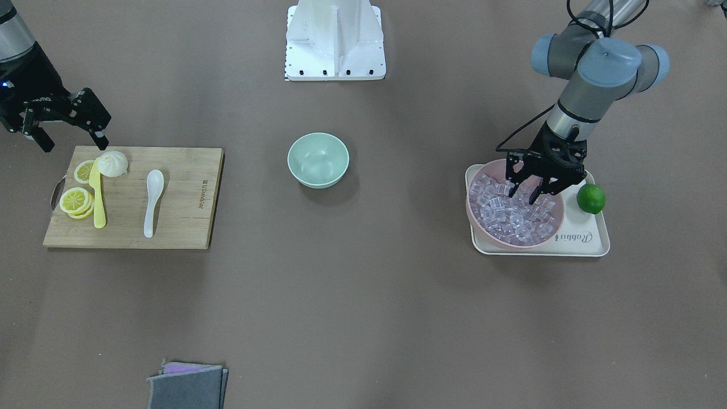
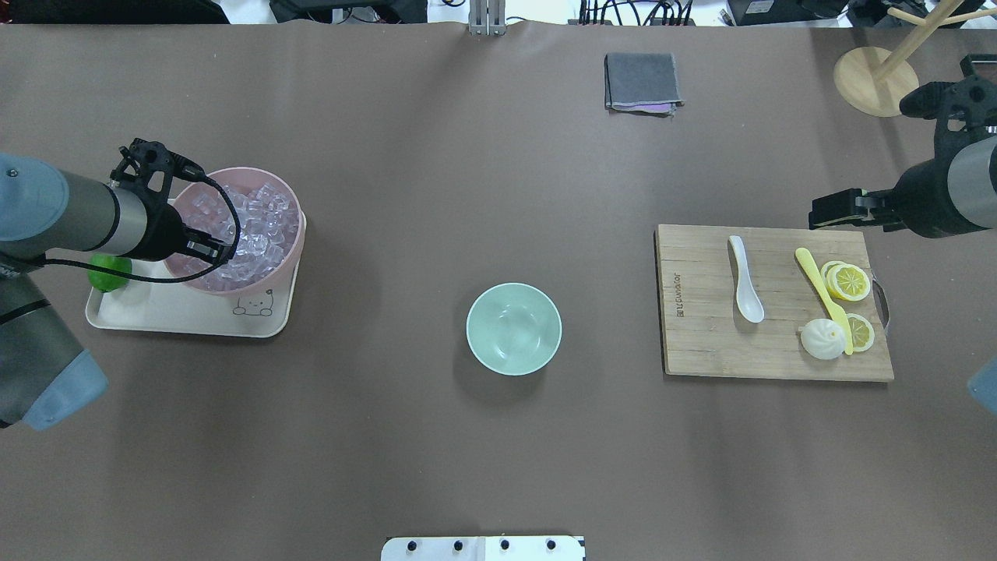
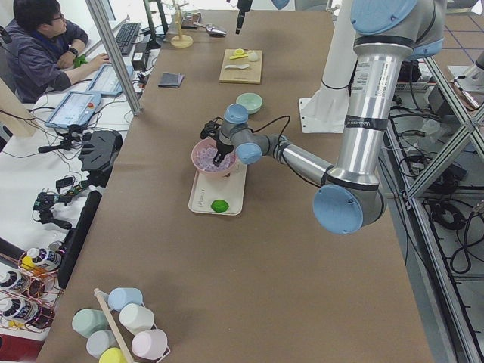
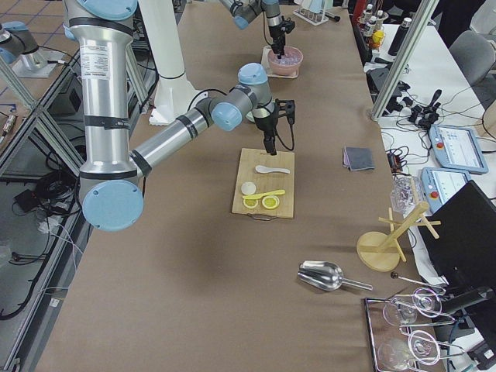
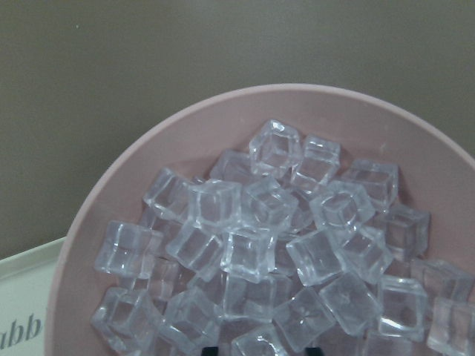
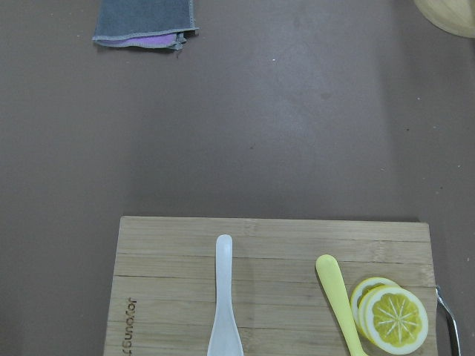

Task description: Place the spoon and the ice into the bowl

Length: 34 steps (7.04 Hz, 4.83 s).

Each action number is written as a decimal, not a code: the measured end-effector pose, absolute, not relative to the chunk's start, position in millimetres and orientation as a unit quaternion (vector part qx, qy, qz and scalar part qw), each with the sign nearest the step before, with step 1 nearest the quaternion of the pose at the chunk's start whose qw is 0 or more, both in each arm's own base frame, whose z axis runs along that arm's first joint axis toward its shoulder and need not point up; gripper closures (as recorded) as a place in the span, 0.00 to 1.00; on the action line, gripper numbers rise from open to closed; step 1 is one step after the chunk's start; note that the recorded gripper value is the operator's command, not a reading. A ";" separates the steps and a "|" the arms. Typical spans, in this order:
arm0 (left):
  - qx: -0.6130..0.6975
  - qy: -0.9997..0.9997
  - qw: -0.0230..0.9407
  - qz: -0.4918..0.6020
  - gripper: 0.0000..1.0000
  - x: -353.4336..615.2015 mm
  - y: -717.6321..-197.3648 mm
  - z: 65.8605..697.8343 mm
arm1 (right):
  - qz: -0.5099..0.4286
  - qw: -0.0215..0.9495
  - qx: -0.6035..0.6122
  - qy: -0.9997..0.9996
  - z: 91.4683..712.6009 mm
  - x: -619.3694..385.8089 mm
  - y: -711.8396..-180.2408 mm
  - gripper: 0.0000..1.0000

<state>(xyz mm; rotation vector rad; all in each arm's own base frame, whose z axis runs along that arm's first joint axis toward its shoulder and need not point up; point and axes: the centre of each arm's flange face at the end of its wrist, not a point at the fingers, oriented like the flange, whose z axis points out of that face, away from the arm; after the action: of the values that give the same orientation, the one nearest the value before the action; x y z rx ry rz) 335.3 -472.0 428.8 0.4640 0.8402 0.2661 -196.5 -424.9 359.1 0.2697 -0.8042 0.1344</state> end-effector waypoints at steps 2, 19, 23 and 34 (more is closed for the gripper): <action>0.221 0.403 0.879 0.127 0.51 336.8 -472.4 429.4 | 0.065 0.909 0.131 -0.390 359.0 -196.6 -425.0 0.00; 0.234 0.538 0.810 -0.003 1.00 389.9 -464.4 248.0 | 0.066 0.910 0.134 -0.387 358.8 -197.7 -425.3 0.00; 0.236 0.561 0.793 -0.044 1.00 553.4 -360.5 186.1 | 0.066 0.911 0.137 -0.384 359.8 -199.0 -425.5 0.00; 0.204 0.525 0.826 -0.016 0.02 477.5 -403.0 161.2 | 0.069 0.912 0.137 -0.379 359.5 -213.9 -424.7 0.00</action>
<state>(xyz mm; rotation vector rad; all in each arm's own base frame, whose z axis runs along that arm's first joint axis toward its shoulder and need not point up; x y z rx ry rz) 477.5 -403.0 161.2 0.4326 1.1157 -0.0338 -213.9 -424.7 359.5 0.2833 -0.7817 0.1425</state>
